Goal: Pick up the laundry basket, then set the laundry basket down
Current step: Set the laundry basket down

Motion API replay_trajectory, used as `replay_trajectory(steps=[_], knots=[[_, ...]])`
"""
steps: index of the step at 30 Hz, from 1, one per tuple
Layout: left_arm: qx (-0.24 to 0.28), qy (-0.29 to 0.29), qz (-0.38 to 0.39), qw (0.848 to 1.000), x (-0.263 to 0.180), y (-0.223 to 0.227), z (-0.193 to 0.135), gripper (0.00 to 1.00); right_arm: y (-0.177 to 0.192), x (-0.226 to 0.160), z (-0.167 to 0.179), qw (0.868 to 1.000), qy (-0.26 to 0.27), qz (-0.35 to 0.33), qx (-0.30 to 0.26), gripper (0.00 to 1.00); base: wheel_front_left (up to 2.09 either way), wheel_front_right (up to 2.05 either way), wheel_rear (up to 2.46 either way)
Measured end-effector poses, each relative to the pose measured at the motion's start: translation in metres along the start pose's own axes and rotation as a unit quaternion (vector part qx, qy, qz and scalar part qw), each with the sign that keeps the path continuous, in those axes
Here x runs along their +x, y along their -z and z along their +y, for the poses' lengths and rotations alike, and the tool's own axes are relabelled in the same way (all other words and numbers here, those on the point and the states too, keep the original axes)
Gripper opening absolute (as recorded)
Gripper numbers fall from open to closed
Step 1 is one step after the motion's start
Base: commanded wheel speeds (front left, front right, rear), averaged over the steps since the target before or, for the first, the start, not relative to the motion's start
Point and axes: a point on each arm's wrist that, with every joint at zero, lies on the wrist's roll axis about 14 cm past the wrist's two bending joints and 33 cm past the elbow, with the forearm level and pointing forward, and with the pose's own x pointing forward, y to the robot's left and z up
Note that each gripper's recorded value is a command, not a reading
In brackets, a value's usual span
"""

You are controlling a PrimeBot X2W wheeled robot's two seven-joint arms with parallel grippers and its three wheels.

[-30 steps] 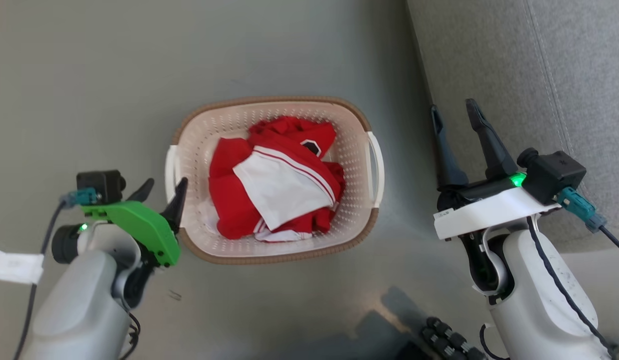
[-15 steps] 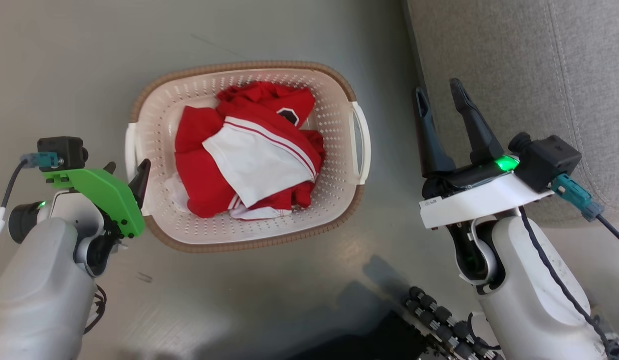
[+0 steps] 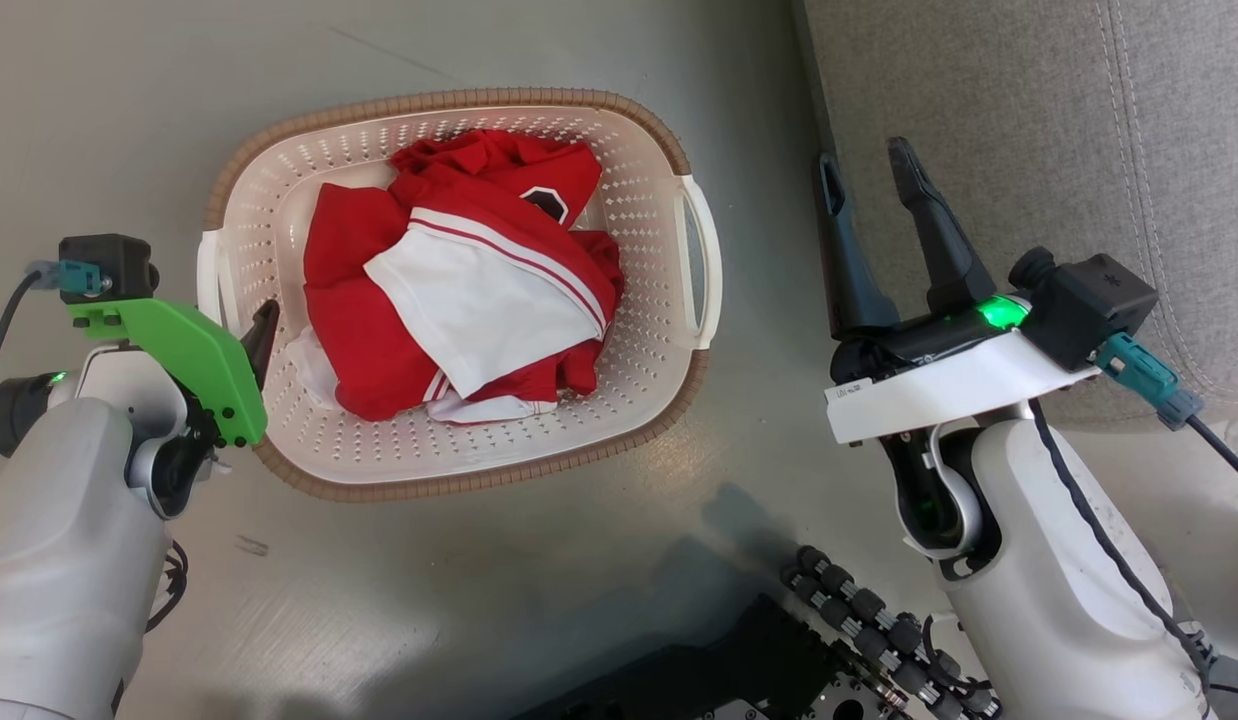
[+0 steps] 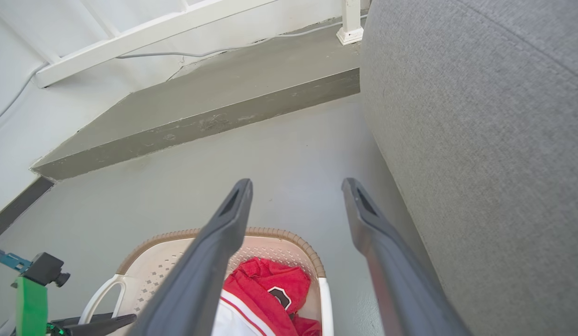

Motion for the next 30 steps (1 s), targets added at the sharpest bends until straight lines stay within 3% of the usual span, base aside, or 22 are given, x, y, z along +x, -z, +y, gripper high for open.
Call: replay_trajectory(steps=[1,2,5,9,10,12,30], knots=[[0.002,0.0,0.002,1.0,0.0,0.001,0.0,0.95,0.0,0.0,0.0,1.0,0.001,0.0,0.0,1.0,0.0,0.0,0.0],[0.003,-0.001,0.004,1.0,0.001,0.001,0.001,0.79,0.0,0.0,0.0,1.0,0.001,0.0,0.0,1.0,0.0,0.0,0.0],[0.001,0.0,0.005,1.0,0.001,0.0,0.0,0.54,0.0,0.0,0.0,1.0,0.004,0.0,0.001,1.0,0.0,0.0,0.0],[-0.002,-0.001,0.0,1.0,0.002,-0.007,0.0,0.42,-0.002,0.0,0.0,1.0,0.003,-0.002,0.004,1.0,0.0,0.0,0.0],[-0.001,0.0,0.0,1.0,0.002,-0.008,-0.001,0.32,-0.002,0.0,0.001,1.0,0.003,-0.002,0.004,1.0,0.0,0.0,0.0],[-0.005,-0.001,-0.001,1.0,0.002,-0.009,-0.002,0.0,-0.003,0.001,0.001,1.0,0.002,-0.003,0.005,1.0,0.0,0.0,0.0],[-0.069,-0.017,-0.026,0.997,-0.01,-0.005,-0.009,0.0,-0.014,0.002,0.009,1.0,-0.007,-0.017,0.01,1.0,0.0,0.0,0.0]])
